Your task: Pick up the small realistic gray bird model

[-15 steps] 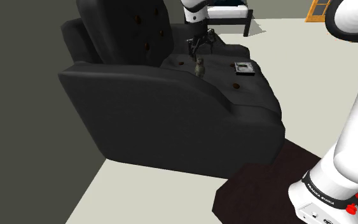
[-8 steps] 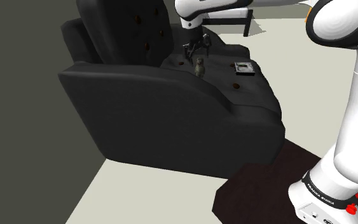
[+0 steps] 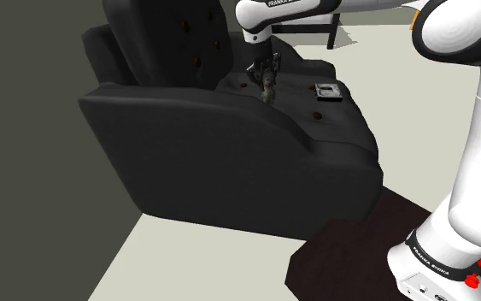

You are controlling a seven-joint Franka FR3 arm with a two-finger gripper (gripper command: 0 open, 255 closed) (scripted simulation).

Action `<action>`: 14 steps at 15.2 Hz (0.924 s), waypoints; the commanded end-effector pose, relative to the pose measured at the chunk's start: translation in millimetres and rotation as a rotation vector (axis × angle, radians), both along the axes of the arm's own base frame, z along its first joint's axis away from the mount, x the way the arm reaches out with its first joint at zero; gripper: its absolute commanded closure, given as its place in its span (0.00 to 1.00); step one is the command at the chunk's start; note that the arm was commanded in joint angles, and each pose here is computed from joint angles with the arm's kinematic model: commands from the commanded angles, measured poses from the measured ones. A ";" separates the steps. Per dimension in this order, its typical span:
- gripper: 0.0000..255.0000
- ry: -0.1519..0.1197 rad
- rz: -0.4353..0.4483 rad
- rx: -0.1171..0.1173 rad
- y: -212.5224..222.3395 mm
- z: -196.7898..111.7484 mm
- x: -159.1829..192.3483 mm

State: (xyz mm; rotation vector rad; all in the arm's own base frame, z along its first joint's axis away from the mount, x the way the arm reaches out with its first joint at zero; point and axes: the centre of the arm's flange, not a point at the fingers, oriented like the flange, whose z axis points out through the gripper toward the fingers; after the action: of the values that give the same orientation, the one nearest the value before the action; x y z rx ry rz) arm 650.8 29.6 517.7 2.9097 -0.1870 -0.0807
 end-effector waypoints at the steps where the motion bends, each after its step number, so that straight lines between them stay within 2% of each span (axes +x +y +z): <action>1: 1.00 0.001 0.000 0.000 -0.2 -0.8 0.1; 5: 1.00 0.001 0.000 0.000 -0.2 -0.9 0.0; 14: 1.00 0.001 0.000 0.000 -0.2 46.6 0.0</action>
State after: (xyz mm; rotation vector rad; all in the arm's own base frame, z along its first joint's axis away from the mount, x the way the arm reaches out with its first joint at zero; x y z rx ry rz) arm 651.7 29.5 558.3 2.9095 -0.1871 -0.0824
